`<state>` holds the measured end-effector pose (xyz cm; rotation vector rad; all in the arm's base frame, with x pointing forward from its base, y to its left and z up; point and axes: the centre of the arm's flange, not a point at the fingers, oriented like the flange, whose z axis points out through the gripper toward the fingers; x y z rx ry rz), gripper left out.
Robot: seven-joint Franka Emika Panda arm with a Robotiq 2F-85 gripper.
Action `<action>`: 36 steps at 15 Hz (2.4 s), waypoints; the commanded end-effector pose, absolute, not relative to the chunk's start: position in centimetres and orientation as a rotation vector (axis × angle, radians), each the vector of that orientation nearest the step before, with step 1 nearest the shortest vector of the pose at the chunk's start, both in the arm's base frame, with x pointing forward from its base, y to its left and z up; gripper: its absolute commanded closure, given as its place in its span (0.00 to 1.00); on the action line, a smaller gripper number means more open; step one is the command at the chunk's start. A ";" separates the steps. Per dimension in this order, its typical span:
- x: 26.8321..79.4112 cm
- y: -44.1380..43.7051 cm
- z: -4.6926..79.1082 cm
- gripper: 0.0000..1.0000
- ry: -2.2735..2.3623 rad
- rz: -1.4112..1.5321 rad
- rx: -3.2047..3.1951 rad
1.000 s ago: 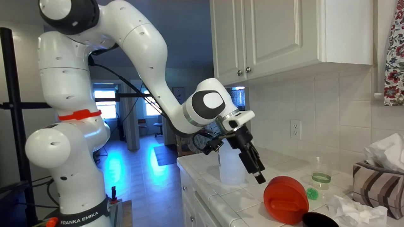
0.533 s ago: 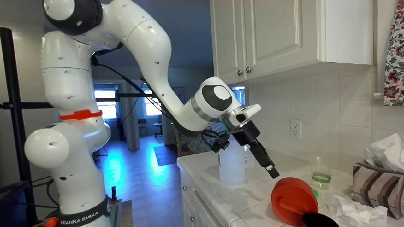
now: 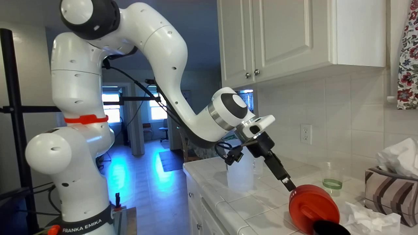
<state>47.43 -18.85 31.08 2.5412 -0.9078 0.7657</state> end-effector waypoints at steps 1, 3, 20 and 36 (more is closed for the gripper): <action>49.3 -19.2 29.2 0.00 -0.927 0.854 2.498; 49.9 -19.1 28.9 0.00 -0.920 0.882 2.483; 50.6 -15.3 29.0 0.59 -0.754 0.678 2.602; 49.4 -12.3 33.0 0.59 -0.197 0.107 2.477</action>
